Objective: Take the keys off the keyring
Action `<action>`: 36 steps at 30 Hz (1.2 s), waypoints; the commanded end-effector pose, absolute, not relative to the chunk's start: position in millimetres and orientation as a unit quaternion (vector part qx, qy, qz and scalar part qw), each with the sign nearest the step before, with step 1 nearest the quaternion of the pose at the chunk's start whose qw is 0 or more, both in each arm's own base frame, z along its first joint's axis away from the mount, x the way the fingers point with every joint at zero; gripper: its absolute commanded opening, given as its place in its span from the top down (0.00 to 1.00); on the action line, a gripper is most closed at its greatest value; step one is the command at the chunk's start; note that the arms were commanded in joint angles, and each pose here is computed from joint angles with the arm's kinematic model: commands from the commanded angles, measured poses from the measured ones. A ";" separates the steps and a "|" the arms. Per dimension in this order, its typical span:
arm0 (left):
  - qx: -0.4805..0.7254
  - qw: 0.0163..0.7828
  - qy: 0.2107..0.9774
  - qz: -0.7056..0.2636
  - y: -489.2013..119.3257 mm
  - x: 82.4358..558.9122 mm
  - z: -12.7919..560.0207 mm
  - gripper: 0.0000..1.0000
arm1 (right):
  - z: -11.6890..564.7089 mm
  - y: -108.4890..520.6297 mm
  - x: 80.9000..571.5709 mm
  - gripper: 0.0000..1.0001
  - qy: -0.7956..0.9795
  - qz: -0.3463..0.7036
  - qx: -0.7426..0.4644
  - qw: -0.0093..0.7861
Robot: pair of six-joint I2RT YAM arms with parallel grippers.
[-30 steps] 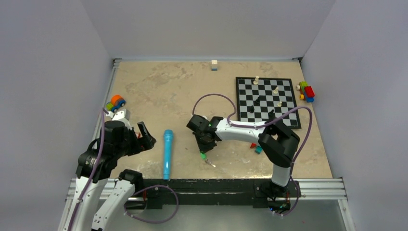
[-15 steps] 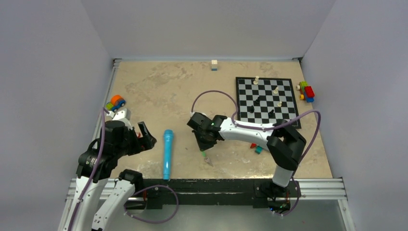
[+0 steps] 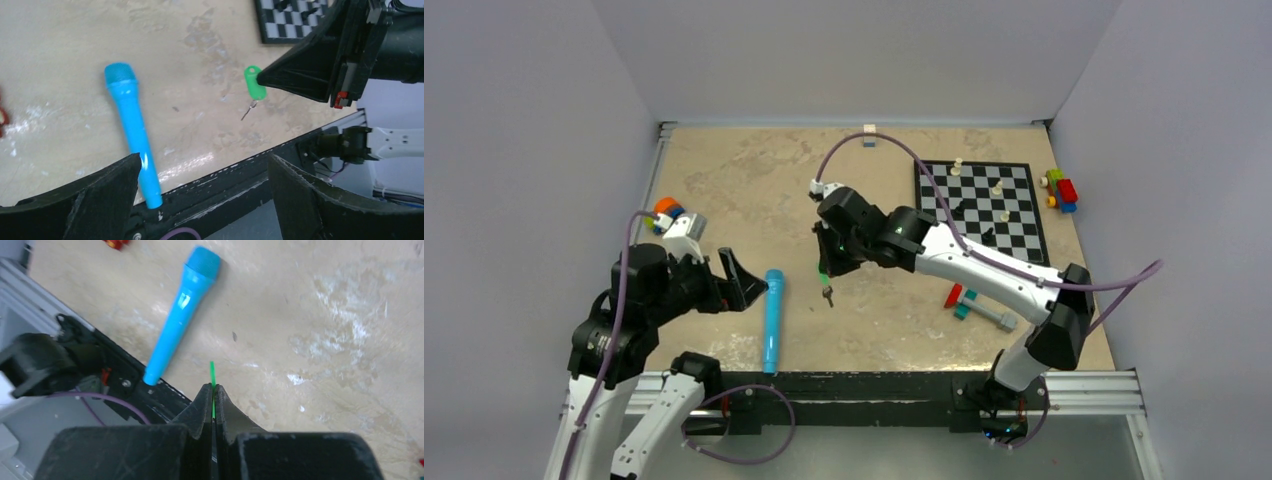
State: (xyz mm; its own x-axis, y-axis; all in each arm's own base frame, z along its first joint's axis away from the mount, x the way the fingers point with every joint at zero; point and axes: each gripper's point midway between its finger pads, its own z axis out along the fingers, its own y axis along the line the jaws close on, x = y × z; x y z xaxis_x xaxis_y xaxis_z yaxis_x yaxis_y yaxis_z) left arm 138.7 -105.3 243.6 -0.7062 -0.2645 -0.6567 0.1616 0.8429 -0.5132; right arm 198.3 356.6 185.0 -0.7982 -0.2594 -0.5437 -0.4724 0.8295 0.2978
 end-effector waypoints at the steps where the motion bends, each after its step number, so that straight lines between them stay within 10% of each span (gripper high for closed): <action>1: 0.068 0.447 0.818 -0.355 -133.7 143.1 308.3 0.01 | 265.6 365.6 208.3 1.00 0.887 0.260 -0.213 0.316; 18: 0.250 0.566 0.659 -0.428 -173.6 154.9 421.4 0.19 | 419.3 376.6 211.9 1.00 0.794 0.350 -0.251 0.429; 36: 0.304 0.507 0.642 -0.488 -204.6 167.7 441.2 0.31 | 447.7 379.1 197.3 1.00 0.745 0.388 -0.302 0.450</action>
State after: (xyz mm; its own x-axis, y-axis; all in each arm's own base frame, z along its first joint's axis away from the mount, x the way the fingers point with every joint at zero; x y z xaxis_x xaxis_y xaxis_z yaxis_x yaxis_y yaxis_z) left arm 179.0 -198.0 424.8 -0.3413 -0.1233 -0.9318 0.8378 0.4095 -0.3611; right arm 203.8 378.8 426.9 -0.4735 -0.1236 -0.8721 -0.7518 0.5725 0.3271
